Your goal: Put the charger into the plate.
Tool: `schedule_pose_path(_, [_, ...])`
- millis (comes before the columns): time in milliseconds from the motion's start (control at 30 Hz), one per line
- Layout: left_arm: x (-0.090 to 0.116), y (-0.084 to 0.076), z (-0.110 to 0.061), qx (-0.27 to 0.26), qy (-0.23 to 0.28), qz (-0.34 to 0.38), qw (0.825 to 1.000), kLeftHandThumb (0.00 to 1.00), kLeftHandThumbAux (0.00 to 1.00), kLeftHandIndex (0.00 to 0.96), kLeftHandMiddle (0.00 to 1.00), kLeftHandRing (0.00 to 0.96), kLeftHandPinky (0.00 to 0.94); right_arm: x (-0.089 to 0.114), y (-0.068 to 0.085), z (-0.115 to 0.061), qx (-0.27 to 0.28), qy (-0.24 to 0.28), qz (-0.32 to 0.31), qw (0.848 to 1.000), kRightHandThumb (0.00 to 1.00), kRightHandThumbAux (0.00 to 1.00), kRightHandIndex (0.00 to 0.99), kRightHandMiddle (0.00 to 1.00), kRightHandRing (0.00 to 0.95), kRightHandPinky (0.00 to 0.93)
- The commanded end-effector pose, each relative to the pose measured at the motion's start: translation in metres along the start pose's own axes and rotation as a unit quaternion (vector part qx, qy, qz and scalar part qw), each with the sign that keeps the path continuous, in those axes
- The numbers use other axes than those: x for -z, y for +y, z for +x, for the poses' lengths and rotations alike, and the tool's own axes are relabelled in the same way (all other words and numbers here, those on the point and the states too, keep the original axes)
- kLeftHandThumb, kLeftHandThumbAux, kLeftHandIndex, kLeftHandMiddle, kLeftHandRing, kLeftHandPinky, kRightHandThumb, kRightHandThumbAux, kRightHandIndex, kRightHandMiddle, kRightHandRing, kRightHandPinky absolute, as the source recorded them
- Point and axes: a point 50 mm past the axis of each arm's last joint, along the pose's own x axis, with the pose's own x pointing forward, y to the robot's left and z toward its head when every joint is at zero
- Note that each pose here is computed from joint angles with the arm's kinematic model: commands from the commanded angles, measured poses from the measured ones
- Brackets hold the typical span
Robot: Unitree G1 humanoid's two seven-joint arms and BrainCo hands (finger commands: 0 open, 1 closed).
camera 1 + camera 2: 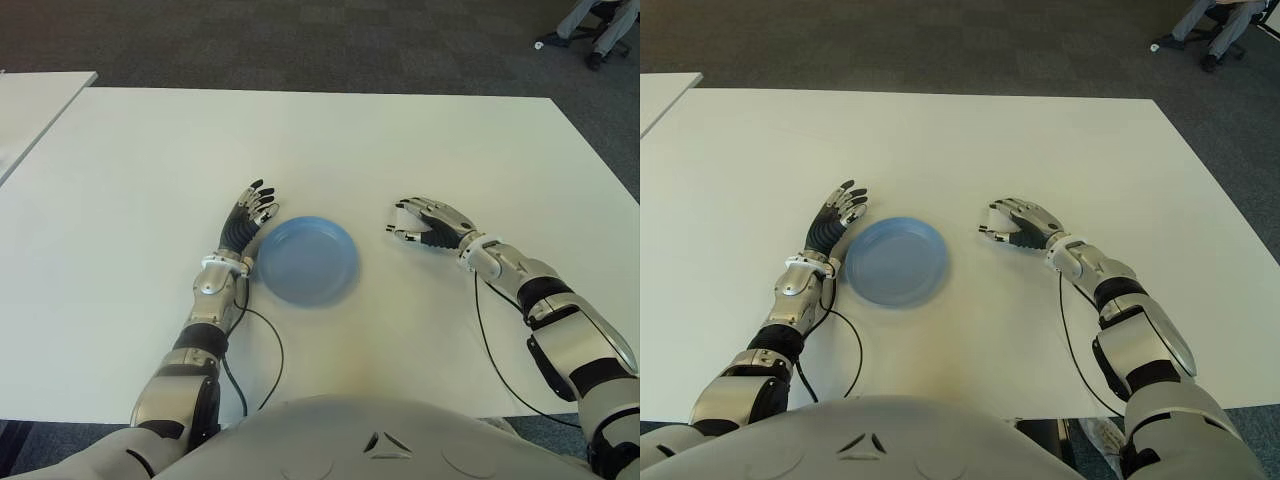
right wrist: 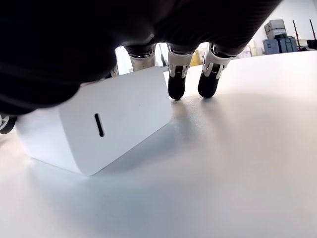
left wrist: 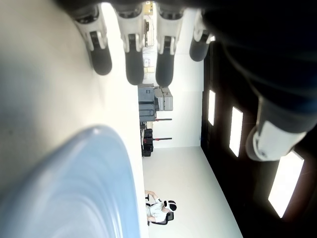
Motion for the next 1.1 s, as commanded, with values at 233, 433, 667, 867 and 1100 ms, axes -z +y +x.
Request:
schedule_pose_path(233, [0.0288, 0.0024, -0.0202, 0.0, 0.076, -0.002, 0.997, 0.0, 0.539, 0.062, 0.185, 0.17, 0.155, 0.0041, 0.019, -0.0138, -0.031, -0.003, -0.032, 0.999, 0.284, 0.13, 0.0, 0.0, 0.0, 0.0])
schedule_pose_path(433, [0.0295, 0.0028, -0.0203, -0.003, 0.079, 0.0, 0.997, 0.0, 0.548, 0.07, 0.189, 0.174, 0.161, 0.0041, 0.0206, -0.0163, -0.031, -0.016, -0.058, 0.998, 0.27, 0.126, 0.0, 0.0, 0.0, 0.0])
schedule_pose_path(667, [0.0296, 0.0026, -0.0202, -0.004, 0.08, 0.001, 0.997, 0.0, 0.544, 0.066, 0.191, 0.176, 0.158, 0.0056, 0.0221, -0.0188, -0.033, -0.022, -0.084, 0.996, 0.253, 0.135, 0.0, 0.0, 0.0, 0.0])
schedule_pose_path(867, [0.0295, 0.0031, -0.0208, -0.003, 0.08, 0.002, 0.997, 0.0, 0.539, 0.061, 0.19, 0.174, 0.155, 0.0066, 0.0239, -0.02, -0.034, -0.023, -0.096, 0.995, 0.244, 0.144, 0.0, 0.0, 0.0, 0.0])
schedule_pose_path(1100, [0.0297, 0.0032, -0.021, -0.002, 0.08, 0.001, 0.997, 0.0, 0.539, 0.062, 0.188, 0.174, 0.166, 0.0078, 0.0247, -0.0202, -0.035, -0.019, -0.099, 0.994, 0.24, 0.156, 0.0, 0.0, 0.0, 0.0])
